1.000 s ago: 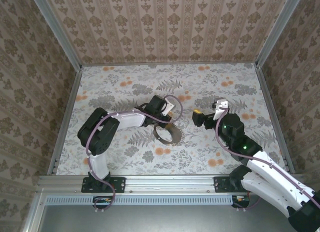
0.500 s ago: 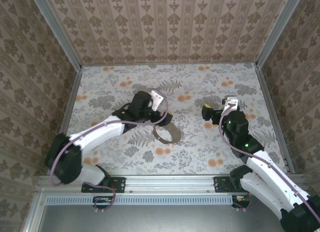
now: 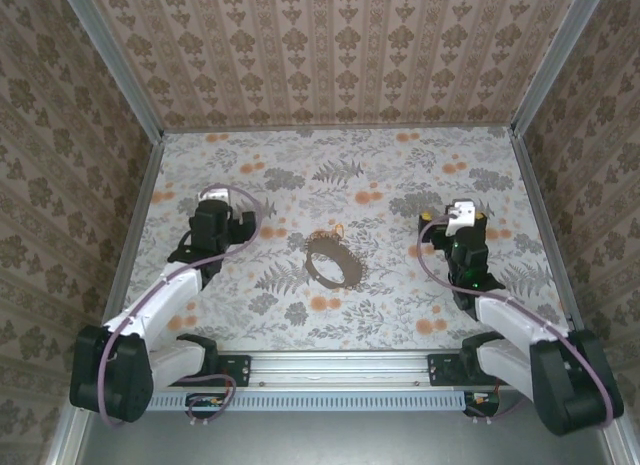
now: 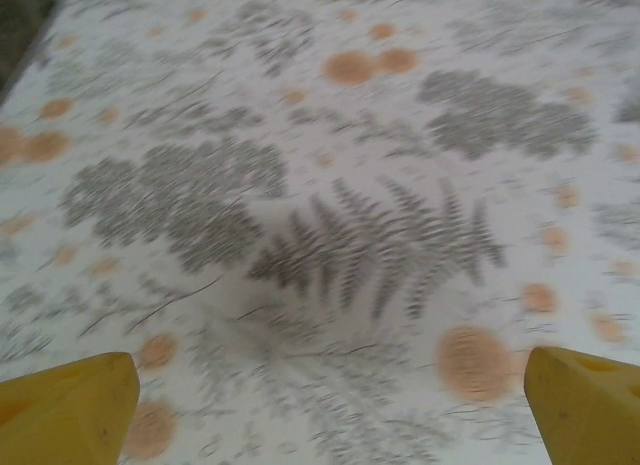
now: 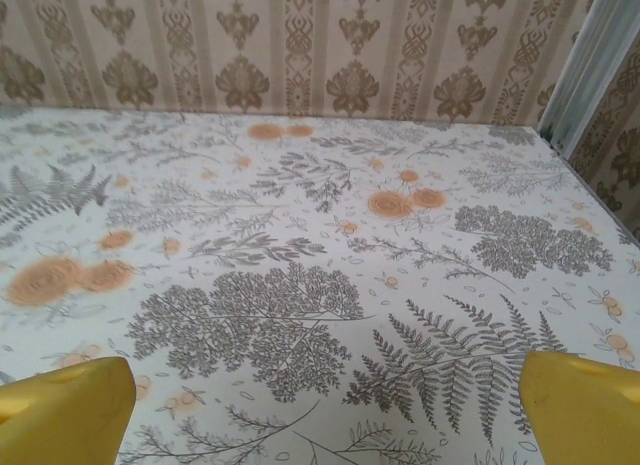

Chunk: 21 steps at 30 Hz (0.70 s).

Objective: Put the keys on the keyring

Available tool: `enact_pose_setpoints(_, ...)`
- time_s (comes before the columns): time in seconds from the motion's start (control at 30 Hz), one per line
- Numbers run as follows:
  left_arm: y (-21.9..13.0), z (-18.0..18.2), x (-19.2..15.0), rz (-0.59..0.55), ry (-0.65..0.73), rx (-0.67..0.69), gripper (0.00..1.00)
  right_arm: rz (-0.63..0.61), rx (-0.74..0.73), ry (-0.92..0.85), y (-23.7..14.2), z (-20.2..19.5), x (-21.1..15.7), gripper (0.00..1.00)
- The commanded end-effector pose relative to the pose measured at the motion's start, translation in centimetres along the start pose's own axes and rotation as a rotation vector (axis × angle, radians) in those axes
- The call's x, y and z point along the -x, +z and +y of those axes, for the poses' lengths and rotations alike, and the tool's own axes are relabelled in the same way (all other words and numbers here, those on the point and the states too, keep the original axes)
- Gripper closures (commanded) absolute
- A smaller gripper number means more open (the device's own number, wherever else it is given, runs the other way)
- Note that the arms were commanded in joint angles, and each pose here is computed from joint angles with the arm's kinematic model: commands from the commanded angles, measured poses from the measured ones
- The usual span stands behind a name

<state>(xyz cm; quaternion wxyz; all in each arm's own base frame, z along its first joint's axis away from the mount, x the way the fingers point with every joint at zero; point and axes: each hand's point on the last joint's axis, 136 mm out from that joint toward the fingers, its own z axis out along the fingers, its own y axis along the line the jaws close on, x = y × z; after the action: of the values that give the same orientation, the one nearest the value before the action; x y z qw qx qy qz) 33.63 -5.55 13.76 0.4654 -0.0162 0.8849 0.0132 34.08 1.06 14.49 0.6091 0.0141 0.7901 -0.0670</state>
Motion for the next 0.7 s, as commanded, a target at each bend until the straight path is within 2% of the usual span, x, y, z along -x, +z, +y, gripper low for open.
enact_pose_setpoints(0.0,0.4,2.9,1.9,-0.092,-0.013,0.143,0.00,-0.099,0.005,-0.032,1.2,0.3,2.0,0.00)
enact_pose_setpoints(0.2,2.5,5.9,2.8,-0.080,0.074,0.276,0.00,-0.008,-0.011,-0.039,4.4,0.6,-0.8,0.00)
enact_pose_setpoints(0.3,3.7,6.8,2.7,-0.089,0.092,0.276,0.00,0.028,-0.021,-0.013,5.2,0.0,-1.4,0.00)
enact_pose_setpoints(0.4,4.8,6.6,2.8,-0.180,0.111,0.223,0.00,0.055,-0.042,0.017,5.9,-0.7,-2.0,0.00)
enact_pose_setpoints(0.57,7.5,5.2,0.6,-0.222,0.123,0.057,0.00,0.080,-0.069,0.100,6.8,-2.4,-3.0,0.00)
enact_pose_setpoints(0.67,7.6,5.7,0.1,-0.260,0.089,0.026,0.00,0.081,-0.065,0.096,6.8,-2.3,-3.1,0.00)
